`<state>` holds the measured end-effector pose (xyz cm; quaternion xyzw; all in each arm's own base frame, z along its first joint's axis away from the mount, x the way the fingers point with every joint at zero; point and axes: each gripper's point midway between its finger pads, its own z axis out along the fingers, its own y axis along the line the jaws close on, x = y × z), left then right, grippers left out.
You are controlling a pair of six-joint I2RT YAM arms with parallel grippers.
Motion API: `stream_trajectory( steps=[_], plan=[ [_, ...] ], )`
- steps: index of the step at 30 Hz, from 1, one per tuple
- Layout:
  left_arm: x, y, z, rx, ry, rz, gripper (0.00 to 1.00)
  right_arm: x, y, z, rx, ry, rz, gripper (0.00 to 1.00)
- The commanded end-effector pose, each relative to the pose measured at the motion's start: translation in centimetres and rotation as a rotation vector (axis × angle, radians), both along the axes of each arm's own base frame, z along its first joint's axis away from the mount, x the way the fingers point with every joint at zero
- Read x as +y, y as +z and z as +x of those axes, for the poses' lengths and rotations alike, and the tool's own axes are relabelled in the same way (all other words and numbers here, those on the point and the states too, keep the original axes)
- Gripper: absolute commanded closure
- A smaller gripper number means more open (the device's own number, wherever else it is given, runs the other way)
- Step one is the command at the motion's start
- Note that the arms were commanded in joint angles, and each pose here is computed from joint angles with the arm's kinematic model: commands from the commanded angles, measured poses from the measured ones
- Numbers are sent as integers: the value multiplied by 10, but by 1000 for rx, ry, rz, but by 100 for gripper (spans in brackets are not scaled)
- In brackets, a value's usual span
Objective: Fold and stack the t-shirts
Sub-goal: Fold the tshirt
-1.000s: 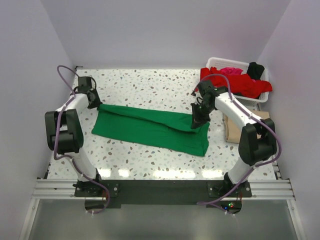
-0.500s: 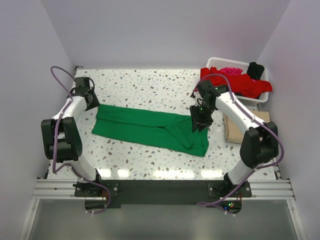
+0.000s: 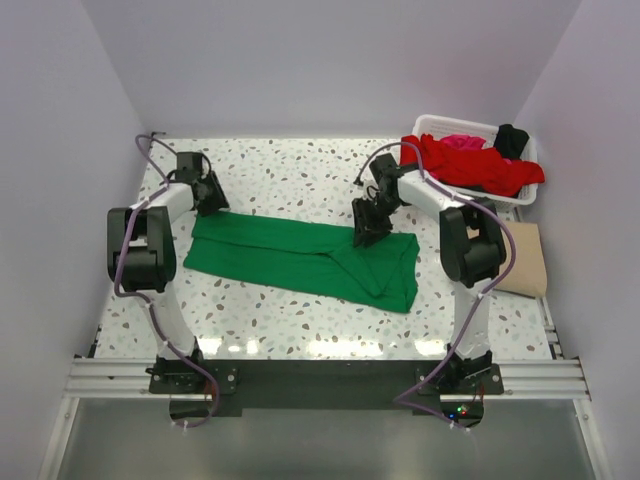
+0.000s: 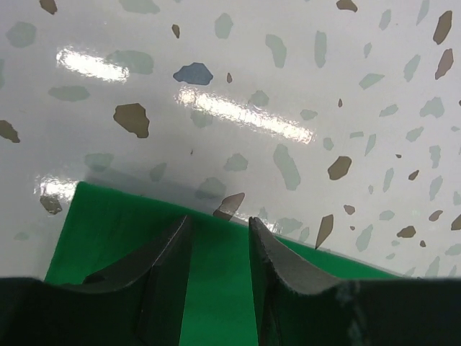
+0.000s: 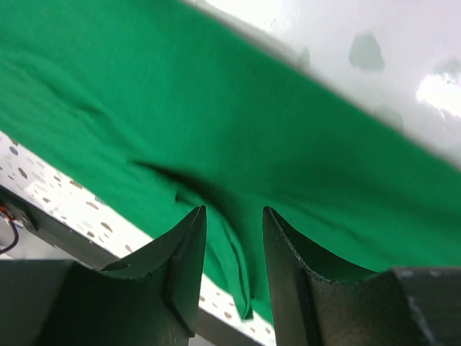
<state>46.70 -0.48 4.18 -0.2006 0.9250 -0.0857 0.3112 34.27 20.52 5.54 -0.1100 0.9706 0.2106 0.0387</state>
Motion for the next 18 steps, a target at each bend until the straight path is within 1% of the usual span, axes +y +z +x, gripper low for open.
stream_trajectory(
  steps=[1, 7, 12, 18],
  plan=[
    [-6, 23, 25, -86, -19, -45, 58, 24, 17, 32, -126, 32, 113, 59],
    [-5, 14, 16, -54, -38, -29, 59, 35, 0, 38, -114, 0, 134, 59],
    [-4, 4, 9, -20, -61, -13, 59, 46, -4, 25, -96, 32, 127, 59],
    [-1, 1, 7, -11, -79, 10, 59, 50, -4, 3, -66, 34, 127, 64]
  ],
)
